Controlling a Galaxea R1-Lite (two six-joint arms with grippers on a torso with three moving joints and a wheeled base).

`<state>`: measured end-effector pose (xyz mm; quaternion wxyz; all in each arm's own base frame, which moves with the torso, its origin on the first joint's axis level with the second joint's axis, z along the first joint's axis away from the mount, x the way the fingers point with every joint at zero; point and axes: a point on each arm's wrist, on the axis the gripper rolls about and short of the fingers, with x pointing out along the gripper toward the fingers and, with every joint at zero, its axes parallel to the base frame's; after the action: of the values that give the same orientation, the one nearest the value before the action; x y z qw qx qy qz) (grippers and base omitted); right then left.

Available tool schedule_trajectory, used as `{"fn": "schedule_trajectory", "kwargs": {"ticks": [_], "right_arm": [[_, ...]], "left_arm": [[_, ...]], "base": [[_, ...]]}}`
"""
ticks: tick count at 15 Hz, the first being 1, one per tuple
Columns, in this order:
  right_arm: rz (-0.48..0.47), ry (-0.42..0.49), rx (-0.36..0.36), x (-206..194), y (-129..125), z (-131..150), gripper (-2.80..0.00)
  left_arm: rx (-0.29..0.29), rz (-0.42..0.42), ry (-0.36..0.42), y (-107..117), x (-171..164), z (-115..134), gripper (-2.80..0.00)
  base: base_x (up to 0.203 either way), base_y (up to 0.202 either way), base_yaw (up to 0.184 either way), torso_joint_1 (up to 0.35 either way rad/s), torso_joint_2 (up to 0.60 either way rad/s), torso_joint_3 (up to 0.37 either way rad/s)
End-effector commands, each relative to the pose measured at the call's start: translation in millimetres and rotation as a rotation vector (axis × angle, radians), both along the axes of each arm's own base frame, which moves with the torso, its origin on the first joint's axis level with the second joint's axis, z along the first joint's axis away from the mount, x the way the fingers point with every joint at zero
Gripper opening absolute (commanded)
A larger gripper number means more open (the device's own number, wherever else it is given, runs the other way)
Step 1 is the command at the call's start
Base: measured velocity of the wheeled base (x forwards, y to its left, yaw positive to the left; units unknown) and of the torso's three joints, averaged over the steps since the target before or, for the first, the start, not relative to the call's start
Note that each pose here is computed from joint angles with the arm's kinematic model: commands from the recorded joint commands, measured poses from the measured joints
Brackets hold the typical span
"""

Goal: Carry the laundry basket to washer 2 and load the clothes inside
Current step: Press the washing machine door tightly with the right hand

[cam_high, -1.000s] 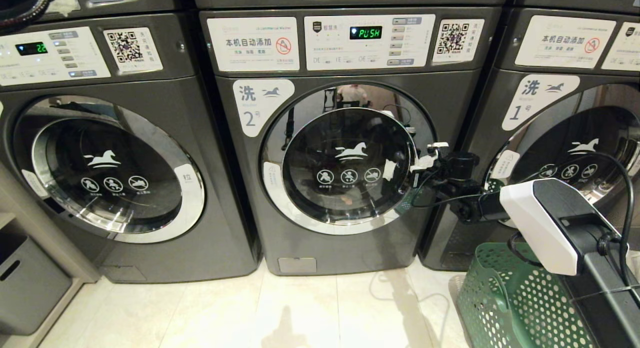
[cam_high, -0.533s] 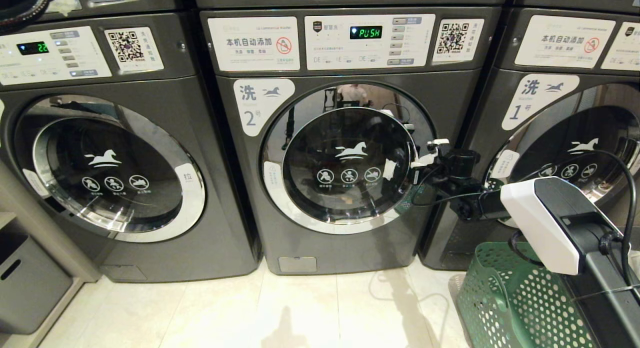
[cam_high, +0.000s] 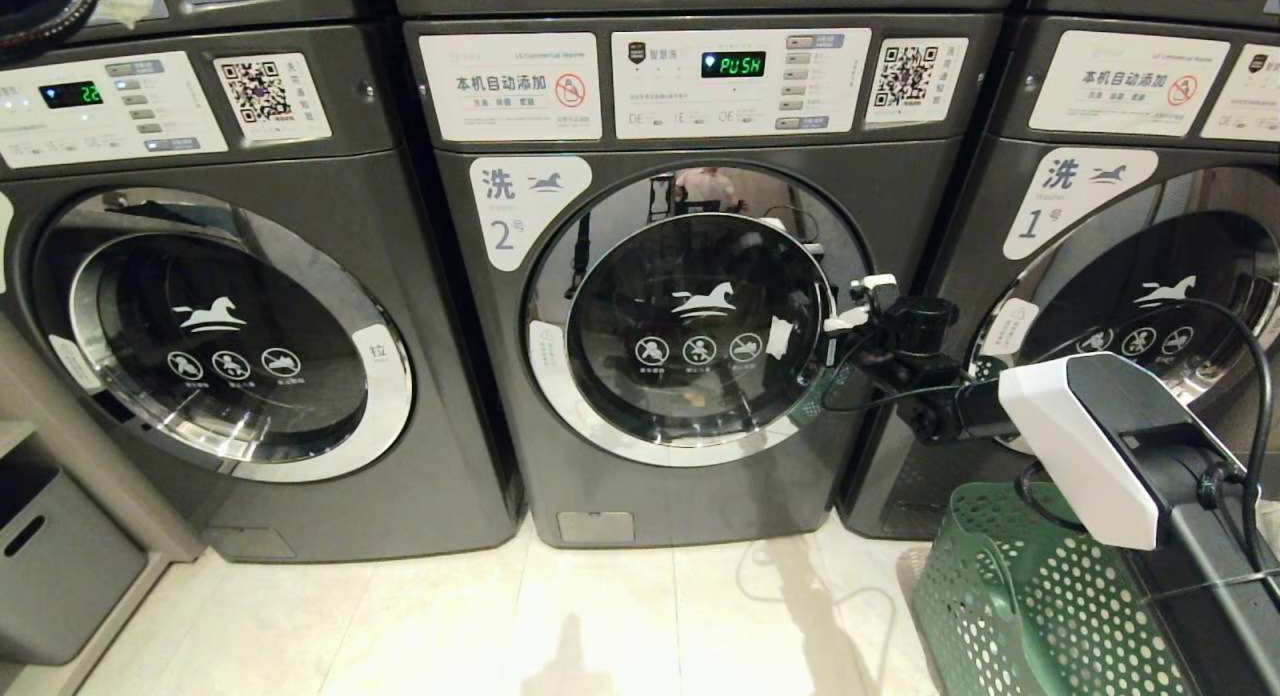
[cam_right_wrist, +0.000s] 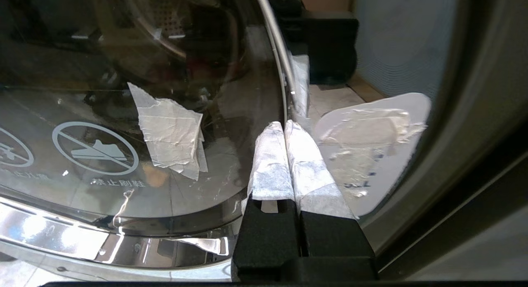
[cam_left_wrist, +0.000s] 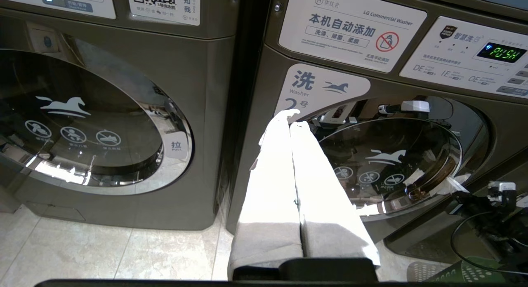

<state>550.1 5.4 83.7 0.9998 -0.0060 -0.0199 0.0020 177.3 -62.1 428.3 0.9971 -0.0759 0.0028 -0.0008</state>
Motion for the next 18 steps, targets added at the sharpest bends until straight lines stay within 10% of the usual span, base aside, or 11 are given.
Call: {"fn": "schedule_trajectory", "kwargs": {"ticks": [1, 18], "right_arm": [[-0.114, 0.018, 0.007, -10, -66, 5, -2.8], [0.156, 0.075, 0.025, -25, -16, 3, -2.8]], "left_arm": [[0.002, 0.002, 0.006, 0, 0, -1, -2.8], [0.019, 0.011, -0.015, 5, -12, 4, -2.8]], "base": [[0.0, 0.0, 0.0, 0.0, 0.0, 0.0], [0.0, 0.0, 0.0, 0.0, 0.0, 0.0]]}}
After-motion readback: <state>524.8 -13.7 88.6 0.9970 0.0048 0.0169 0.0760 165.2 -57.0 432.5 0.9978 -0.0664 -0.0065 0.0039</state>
